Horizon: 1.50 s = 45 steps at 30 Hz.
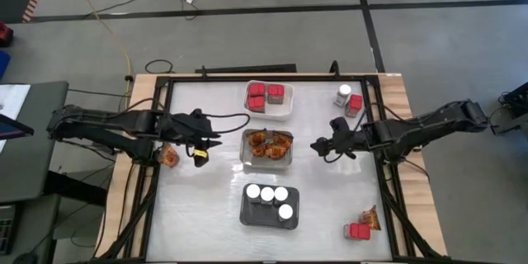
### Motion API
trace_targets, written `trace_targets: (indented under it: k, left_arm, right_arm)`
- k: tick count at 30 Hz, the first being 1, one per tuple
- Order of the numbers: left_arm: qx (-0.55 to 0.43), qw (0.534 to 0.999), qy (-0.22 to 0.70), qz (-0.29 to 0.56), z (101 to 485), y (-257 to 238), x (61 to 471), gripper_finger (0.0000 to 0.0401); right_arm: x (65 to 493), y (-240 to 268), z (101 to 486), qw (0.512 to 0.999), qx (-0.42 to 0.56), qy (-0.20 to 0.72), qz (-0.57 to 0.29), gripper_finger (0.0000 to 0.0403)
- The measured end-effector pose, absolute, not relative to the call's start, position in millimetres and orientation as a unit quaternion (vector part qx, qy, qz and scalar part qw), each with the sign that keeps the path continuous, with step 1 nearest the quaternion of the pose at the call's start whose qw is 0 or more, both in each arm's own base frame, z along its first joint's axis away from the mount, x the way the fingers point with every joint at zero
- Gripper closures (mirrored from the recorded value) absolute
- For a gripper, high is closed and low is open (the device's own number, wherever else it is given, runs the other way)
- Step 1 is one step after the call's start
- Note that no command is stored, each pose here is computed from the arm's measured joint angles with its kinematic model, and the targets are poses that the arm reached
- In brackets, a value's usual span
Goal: Sort spices by type
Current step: Put the red seasoning can into the white bin
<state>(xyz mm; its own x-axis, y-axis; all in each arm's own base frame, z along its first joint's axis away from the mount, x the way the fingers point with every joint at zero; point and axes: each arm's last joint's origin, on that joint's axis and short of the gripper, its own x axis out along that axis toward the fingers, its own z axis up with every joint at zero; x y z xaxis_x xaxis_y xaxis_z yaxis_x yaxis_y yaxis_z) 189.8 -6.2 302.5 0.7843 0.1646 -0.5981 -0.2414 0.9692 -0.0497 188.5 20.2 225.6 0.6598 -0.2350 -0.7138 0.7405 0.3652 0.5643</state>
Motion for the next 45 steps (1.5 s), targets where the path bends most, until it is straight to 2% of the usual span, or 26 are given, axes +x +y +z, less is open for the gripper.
trace_targets:
  k: [5,10,14,21,28,31,36,45]
  left_arm:
    - [-0.057,0.945,0.304,0.105,305,-6,187,0.0313]
    - [-0.062,0.946,0.302,0.103,308,-6,179,0.0313]
    - [-0.073,0.954,0.275,0.090,302,-8,166,0.0313]
    - [-0.134,0.972,0.190,0.039,271,-13,137,0.0313]
    - [-0.155,0.975,0.159,0.017,257,-16,123,0.0313]
    - [-0.152,0.976,0.157,0.015,257,-16,121,0.0313]
    - [-0.131,0.979,0.158,0.012,257,-16,122,0.0313]
    - [-0.134,0.978,0.158,0.013,257,-16,122,0.0313]
  right_arm:
    - [205,22,260,0.780,0.408,0.334,-0.338,0.0026]
    - [217,29,290,0.723,0.365,0.429,-0.398,0.0026]
    - [223,44,306,0.692,0.355,0.461,-0.428,0.0026]
    - [226,88,319,0.668,0.422,0.465,-0.400,0.0026]
    - [217,145,317,0.593,0.505,0.475,-0.410,0.0026]
    - [216,168,312,0.581,0.505,0.506,-0.389,0.0026]
    - [213,196,304,0.595,0.458,0.569,-0.336,0.0026]
    - [200,239,277,0.638,0.267,0.705,-0.156,0.0026]
